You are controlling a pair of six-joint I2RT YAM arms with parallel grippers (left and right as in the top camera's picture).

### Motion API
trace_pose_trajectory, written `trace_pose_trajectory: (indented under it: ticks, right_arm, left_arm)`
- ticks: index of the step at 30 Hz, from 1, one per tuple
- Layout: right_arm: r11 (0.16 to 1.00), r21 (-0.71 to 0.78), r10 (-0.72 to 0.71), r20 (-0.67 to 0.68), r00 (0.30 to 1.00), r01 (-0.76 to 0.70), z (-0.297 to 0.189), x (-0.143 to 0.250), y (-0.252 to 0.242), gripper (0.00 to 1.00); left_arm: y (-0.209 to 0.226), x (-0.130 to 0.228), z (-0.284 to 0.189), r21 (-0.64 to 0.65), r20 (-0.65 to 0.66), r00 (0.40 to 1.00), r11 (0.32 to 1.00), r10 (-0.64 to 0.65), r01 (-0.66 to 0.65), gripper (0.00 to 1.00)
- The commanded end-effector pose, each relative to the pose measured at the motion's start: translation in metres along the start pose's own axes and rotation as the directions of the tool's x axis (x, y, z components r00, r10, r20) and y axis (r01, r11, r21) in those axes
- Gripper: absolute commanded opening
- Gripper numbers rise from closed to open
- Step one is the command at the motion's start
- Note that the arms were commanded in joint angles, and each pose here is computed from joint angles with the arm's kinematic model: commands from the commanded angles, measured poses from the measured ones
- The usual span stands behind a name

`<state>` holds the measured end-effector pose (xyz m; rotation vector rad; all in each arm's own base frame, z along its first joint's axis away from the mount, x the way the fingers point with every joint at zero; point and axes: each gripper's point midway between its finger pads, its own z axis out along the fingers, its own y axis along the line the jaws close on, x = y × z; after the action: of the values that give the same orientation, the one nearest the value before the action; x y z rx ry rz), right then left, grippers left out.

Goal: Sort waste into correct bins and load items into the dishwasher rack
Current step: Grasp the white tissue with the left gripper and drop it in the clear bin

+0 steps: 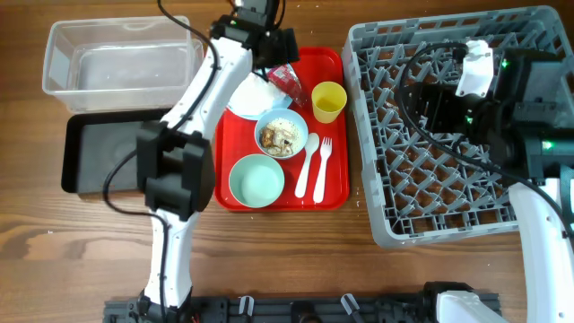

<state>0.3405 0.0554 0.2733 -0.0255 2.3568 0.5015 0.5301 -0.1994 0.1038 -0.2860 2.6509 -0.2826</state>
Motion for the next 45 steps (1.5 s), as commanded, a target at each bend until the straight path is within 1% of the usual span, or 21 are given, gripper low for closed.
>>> trace_pose_trajectory:
  ticks: [1,9,11,12,13,14,16,18,19,21,23,26,28,31,35,37,39,40,41,43,45]
  right_arm:
    - [1.000,0.008,-0.004,0.009,1.000,0.004,-0.002,-0.006,0.000,1.00]
    - [1.000,0.008,-0.003,0.008,1.000,0.003,-0.001,-0.006,0.000,1.00]
    - [1.000,0.008,-0.002,0.008,1.000,0.002,-0.001,-0.006,0.000,1.00]
    - [1.000,0.008,-0.003,0.008,1.000,0.003,-0.001,-0.006,0.000,1.00]
    - [1.000,0.008,-0.002,0.008,1.000,0.002,-0.001,-0.006,0.000,1.00]
    - [1.000,0.009,-0.002,0.008,1.000,0.002,-0.001,-0.006,0.000,1.00]
    - [1.000,0.009,0.001,0.000,1.000,-0.001,-0.001,-0.004,-0.001,1.00]
    - [1.000,0.010,0.003,-0.006,1.000,-0.003,-0.001,-0.002,-0.001,0.99]
    - [1.000,0.010,0.003,-0.006,1.000,-0.003,-0.001,-0.002,-0.001,1.00]
    - [1.000,0.010,0.003,-0.006,1.000,-0.003,-0.001,-0.002,-0.001,1.00]
    - [1.000,0.010,0.003,-0.006,1.000,-0.003,-0.001,-0.002,-0.001,1.00]
    - [1.000,0.010,0.004,-0.006,1.000,-0.004,-0.001,-0.002,-0.001,1.00]
    - [1.000,0.010,0.003,-0.005,1.000,-0.003,-0.001,-0.002,-0.001,1.00]
    - [1.000,0.010,0.003,-0.005,1.000,-0.003,-0.001,-0.002,-0.001,1.00]
    - [1.000,0.010,0.003,-0.005,1.000,-0.003,-0.001,-0.002,-0.001,1.00]
    - [1.000,0.010,0.003,-0.005,1.000,-0.003,-0.001,-0.002,-0.001,1.00]
    - [1.000,0.010,0.003,-0.005,1.000,-0.003,-0.001,-0.002,-0.001,1.00]
    - [1.000,0.010,0.003,-0.005,1.000,-0.003,-0.001,-0.002,-0.001,1.00]
    - [1.000,0.010,0.003,-0.005,1.000,-0.003,-0.001,-0.002,-0.001,1.00]
    - [1.000,0.010,0.003,-0.005,1.000,-0.003,-0.001,-0.002,-0.001,1.00]
    - [1.000,0.010,0.003,-0.005,1.000,-0.003,-0.001,-0.002,-0.001,1.00]
  left_arm:
    - [0.019,0.024,0.045,-0.084,-0.070,0.995,0.994,-0.075,0.069,0.99]
    - [0.032,0.050,0.088,-0.123,-0.143,0.987,0.991,-0.078,0.061,0.99]
    - [0.035,0.058,0.094,-0.132,-0.164,0.983,0.990,-0.080,0.058,0.91]
    - [0.036,0.059,0.095,-0.134,-0.167,0.983,0.989,-0.080,0.057,0.81]
    - [0.036,0.059,0.094,-0.136,-0.169,0.982,0.989,-0.080,0.057,0.68]
    - [0.037,0.061,0.094,-0.140,-0.175,0.981,0.989,-0.080,0.056,0.58]
    - [0.041,0.066,0.093,-0.155,-0.195,0.977,0.987,-0.082,0.052,0.47]
    - [0.042,0.068,0.091,-0.150,-0.212,0.977,0.989,-0.030,-0.002,0.10]
    - [0.041,0.065,0.089,-0.144,-0.210,0.978,0.989,-0.013,-0.017,0.04]
    - [0.039,0.050,0.073,-0.134,-0.190,0.982,0.991,-0.013,-0.013,0.04]
    - [0.031,0.021,0.041,-0.108,-0.135,0.991,0.994,-0.020,0.005,0.04]
    - [0.027,-0.032,-0.026,-0.049,-0.006,0.999,0.998,-0.048,0.047,0.04]
    - [0.037,-0.063,-0.082,-0.001,0.085,0.994,0.998,-0.064,0.064,0.04]
    - [0.077,-0.095,-0.122,-0.010,0.173,0.980,0.995,-0.099,0.103,0.04]
    - [0.149,-0.117,-0.118,-0.073,0.200,0.960,0.974,-0.194,0.212,0.04]
    - [0.203,-0.125,-0.097,-0.120,0.199,0.943,0.949,-0.265,0.292,0.04]
    - [0.232,-0.127,-0.074,-0.144,0.192,0.934,0.933,-0.300,0.330,0.04]
    - [0.241,-0.128,-0.062,-0.150,0.191,0.932,0.929,-0.309,0.339,0.11]
    - [0.248,-0.129,-0.046,-0.153,0.193,0.930,0.926,-0.314,0.344,0.45]
    - [0.250,-0.132,-0.037,-0.149,0.200,0.929,0.927,-0.313,0.344,0.85]
    - [0.240,-0.137,-0.049,-0.117,0.204,0.939,0.945,-0.277,0.304,0.94]
